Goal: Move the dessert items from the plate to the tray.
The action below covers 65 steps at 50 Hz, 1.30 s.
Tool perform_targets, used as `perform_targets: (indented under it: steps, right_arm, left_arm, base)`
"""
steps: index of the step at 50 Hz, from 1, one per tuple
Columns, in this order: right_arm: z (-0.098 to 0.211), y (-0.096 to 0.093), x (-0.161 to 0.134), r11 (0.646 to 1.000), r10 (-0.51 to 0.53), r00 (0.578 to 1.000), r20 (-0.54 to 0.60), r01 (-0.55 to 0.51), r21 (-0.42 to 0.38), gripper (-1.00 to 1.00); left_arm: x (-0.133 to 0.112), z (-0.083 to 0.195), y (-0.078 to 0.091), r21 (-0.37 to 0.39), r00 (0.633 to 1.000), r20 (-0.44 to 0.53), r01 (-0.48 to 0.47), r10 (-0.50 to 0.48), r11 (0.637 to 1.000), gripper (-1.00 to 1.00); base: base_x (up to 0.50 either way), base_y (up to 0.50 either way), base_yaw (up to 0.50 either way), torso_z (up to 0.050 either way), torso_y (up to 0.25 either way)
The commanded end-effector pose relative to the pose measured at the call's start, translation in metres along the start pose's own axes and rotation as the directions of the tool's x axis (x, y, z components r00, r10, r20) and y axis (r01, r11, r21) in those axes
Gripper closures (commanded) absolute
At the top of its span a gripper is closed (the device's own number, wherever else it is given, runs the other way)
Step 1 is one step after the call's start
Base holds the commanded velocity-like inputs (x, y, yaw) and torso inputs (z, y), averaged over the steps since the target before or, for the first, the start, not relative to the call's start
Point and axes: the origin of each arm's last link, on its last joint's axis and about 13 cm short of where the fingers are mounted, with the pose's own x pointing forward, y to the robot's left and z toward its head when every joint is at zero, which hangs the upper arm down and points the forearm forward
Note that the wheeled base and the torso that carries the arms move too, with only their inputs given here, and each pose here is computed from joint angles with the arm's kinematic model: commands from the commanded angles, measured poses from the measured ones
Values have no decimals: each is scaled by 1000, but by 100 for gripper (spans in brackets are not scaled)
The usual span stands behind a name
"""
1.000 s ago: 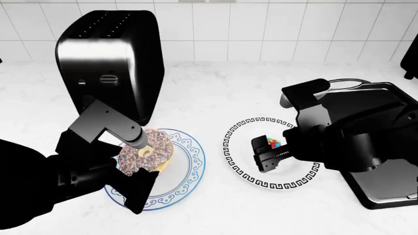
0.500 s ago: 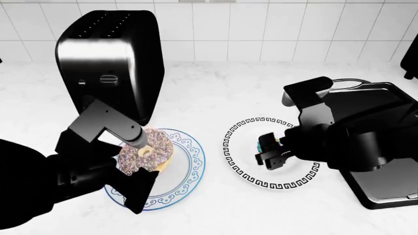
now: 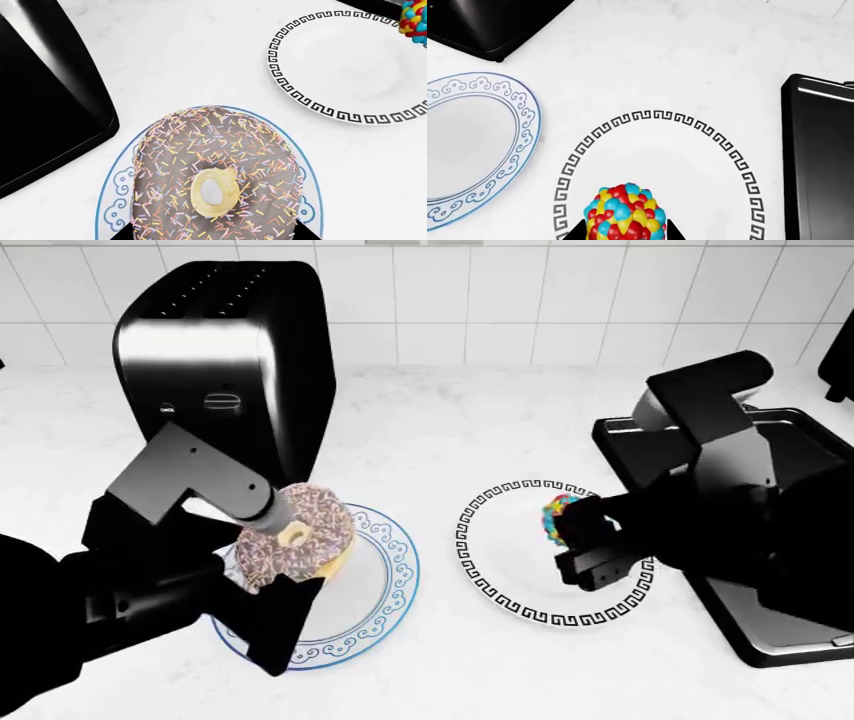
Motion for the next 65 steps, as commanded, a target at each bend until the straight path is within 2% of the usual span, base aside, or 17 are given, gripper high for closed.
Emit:
perform_targets:
  steps: [1,13,65]
  right_arm:
    - [-11,11,-38,999,14,997,78,-11,-32,100]
    - [-14,17,-53,998,8,992,128,-1,-55,100]
    - [-15,18,-57,998,37,989,140,-29,-60,100]
  left_arm:
    - [-17,5,-10,5,999,52,4,-5,1000,100]
    - [-30,8,-16,22,996,88,1,-3,1000,100]
    - [-27,8,-17,29,997,78,6,-9,1000,100]
  base:
    - [0,0,0,0,0]
    - [0,0,0,0,0]
    - [-22,-500,0,0,0]
